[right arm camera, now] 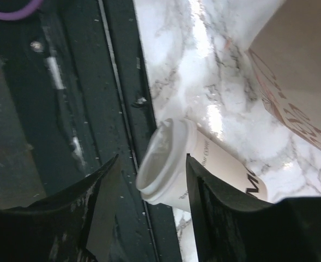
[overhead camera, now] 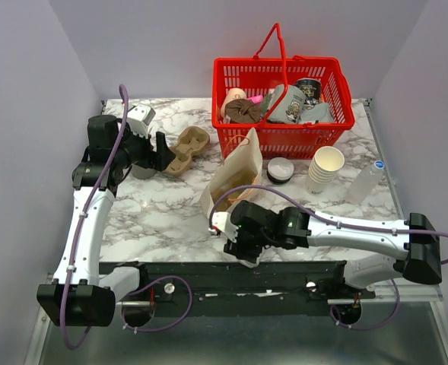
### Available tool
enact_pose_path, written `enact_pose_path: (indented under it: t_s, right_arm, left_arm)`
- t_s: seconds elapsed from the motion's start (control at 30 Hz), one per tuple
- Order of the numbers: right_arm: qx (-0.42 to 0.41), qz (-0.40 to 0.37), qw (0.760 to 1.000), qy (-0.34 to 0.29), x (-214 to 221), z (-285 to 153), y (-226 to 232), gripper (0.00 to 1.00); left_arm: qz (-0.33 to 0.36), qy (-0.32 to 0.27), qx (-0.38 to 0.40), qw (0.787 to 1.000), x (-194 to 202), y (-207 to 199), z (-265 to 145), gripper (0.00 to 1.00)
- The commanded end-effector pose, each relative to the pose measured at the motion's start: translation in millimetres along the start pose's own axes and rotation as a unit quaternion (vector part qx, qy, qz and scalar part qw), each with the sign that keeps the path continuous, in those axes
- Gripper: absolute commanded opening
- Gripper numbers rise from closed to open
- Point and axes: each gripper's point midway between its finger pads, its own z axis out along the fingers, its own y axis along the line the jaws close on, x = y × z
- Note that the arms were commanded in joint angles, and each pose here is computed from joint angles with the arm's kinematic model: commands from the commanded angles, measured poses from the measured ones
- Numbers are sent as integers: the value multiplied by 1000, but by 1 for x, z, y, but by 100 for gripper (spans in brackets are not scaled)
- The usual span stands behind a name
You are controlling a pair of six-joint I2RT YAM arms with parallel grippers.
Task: Pack the takeout coffee
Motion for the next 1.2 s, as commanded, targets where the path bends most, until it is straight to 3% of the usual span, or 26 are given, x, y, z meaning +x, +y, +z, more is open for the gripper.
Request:
enact_pose_path:
  t_s: [0.0,0.1,0.17,0.33,0.63,0.73,0.8,0.97,1.07,1.13,1.17]
  right_arm:
    - [63,1,997,50,26,-3,-21,60]
    - [48,-7,997,52,24,-9,-16,61]
    - [44,-22,998,45,18,-14,-16,66]
    - [112,-48,993,1,-15,-50,-41,70]
    - [160,-103,980,-58,-53,-94,-61,72]
    - [152,-86,980,-94,-67,-112,-63,73]
    - [145,-34,980,-133,-84,-138,-76,74]
    - [126,-10,967,-220,-125,-204,-88,74]
    - [119,-78,953,-266,-126,-241,-76,73]
    - [75,-178,951,-240,-97,-222,-55,70]
    - [74,-209,946,-237,-82,-224,-48,69]
  left_arm:
    - [2,-24,2,1000,-5,-2,-4,88]
    - [-15,-25,12,1000,-5,-6,-1,88]
    - [-16,-24,15,999,-6,-6,0,88]
    - [-16,-27,25,999,-12,-8,2,88]
    - [4,-56,196,979,-14,-61,-1,88]
    - [64,-58,243,966,8,-81,-17,88]
    - [152,-78,247,954,17,-89,-35,87]
    - [234,-34,308,922,73,-124,-80,95]
    - [273,-11,320,907,92,-133,-83,98]
    - [308,15,352,884,106,-153,-82,98]
    - [290,44,334,896,110,-150,-78,98]
